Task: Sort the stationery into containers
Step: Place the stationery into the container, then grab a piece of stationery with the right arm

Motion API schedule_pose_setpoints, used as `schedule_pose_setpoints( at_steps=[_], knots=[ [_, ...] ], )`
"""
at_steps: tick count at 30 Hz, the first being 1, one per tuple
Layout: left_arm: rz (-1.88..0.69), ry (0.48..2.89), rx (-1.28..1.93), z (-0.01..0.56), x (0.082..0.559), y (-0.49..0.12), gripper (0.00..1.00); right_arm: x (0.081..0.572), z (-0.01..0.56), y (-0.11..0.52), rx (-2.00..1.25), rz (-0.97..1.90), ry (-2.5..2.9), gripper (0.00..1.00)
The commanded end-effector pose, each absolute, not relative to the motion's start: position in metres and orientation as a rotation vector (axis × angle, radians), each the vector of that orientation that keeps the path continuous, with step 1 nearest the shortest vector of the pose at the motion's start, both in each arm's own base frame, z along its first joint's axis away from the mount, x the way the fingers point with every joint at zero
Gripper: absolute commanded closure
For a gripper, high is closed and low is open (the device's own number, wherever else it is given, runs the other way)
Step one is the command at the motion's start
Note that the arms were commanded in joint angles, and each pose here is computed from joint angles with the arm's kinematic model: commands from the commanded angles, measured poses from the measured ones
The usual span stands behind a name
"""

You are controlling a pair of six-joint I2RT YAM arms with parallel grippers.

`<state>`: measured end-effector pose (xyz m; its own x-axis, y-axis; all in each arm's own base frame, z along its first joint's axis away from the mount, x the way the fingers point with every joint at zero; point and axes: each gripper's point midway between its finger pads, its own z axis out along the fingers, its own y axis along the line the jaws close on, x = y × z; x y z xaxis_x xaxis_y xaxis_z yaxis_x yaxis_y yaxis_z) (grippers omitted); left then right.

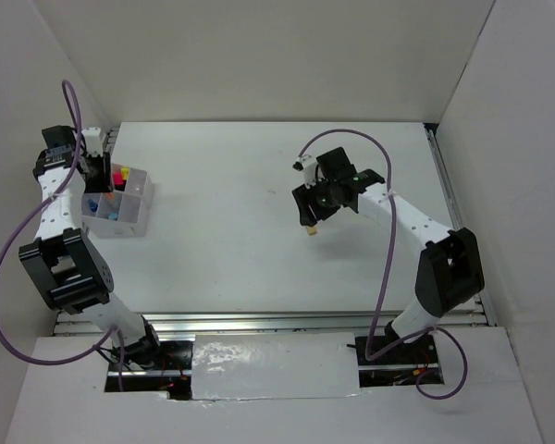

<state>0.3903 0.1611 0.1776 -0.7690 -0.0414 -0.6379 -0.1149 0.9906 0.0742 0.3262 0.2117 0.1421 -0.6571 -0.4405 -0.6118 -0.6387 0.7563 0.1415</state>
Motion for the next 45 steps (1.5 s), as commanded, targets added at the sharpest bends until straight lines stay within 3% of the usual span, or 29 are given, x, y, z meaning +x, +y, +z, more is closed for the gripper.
schedule_pose_setpoints(
  at_steps=[1,5,15,18,25,29,32,36,37,45],
  knots=[
    [0.134,2.401,-0.092,0.191,0.4,0.159,0.48,0.334,0.124,0.207,-0.748,0.458,2.436,0.4],
    [0.083,2.369,-0.073,0.2,0.402,0.149,0.39,0.342,0.108,0.203,-0.717,0.404,2.479,0.46],
    [-0.051,2.196,0.045,0.246,0.401,0.106,0.37,0.36,0.065,0.196,-0.669,0.282,2.578,0.5],
    [-0.078,2.157,0.093,0.258,0.399,0.091,0.36,0.365,0.053,0.195,-0.658,0.257,2.595,0.5],
    [-0.144,2.059,0.211,0.274,0.39,0.054,0.19,0.372,0.033,0.197,-0.652,0.26,2.632,0.46],
    [-0.187,1.998,0.294,0.286,0.382,0.03,0.17,0.379,0.024,0.201,-0.663,0.251,2.649,0.46],
    [-0.233,1.959,0.355,0.29,0.377,0.012,0.17,0.383,0.024,0.201,-0.658,0.248,2.65,0.53],
    [-0.332,1.889,0.479,0.294,0.367,-0.016,0.18,0.381,0.027,0.203,-0.666,0.288,2.66,0.82],
    [-0.384,1.852,0.518,0.299,0.36,-0.027,0.18,0.38,0.032,0.205,-0.672,0.32,2.652,0.85],
    [-0.706,1.716,0.781,0.276,0.309,-0.126,0.2,0.307,0.167,0.276,-0.847,1.261,2.245,0.98]
  ],
)
